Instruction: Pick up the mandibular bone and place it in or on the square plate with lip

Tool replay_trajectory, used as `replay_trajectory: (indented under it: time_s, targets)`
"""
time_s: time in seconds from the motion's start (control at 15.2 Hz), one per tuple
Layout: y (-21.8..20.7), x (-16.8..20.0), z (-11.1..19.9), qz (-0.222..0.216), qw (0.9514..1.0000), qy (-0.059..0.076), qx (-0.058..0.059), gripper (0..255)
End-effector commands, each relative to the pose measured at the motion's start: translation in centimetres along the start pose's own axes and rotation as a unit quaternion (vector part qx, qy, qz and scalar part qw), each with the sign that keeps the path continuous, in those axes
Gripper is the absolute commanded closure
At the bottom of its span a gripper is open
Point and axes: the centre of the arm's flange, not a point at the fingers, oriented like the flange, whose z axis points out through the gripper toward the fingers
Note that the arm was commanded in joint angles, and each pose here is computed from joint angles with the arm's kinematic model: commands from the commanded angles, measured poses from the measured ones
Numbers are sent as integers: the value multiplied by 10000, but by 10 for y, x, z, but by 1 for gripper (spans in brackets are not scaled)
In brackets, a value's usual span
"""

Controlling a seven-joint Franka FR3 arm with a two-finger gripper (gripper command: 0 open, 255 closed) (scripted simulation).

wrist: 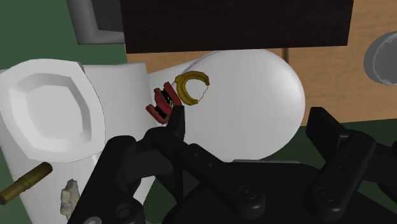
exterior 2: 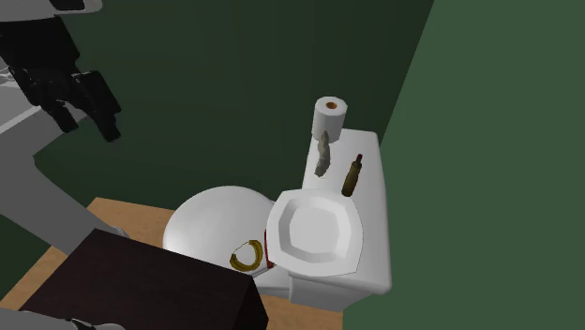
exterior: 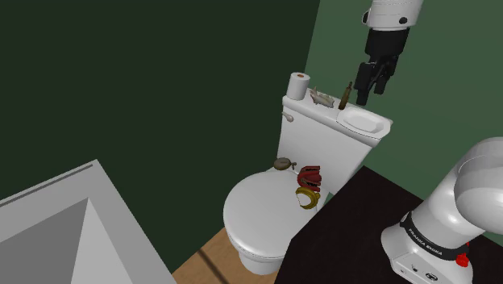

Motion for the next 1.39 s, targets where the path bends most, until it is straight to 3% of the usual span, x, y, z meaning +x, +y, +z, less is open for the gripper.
replay_trajectory:
  time_s: [0.0, 1.32]
  targets:
    - [0, 0, 0, 0, 10000, 0, 0, 0]
    - [170, 187, 83, -175, 9996, -208, -122, 0]
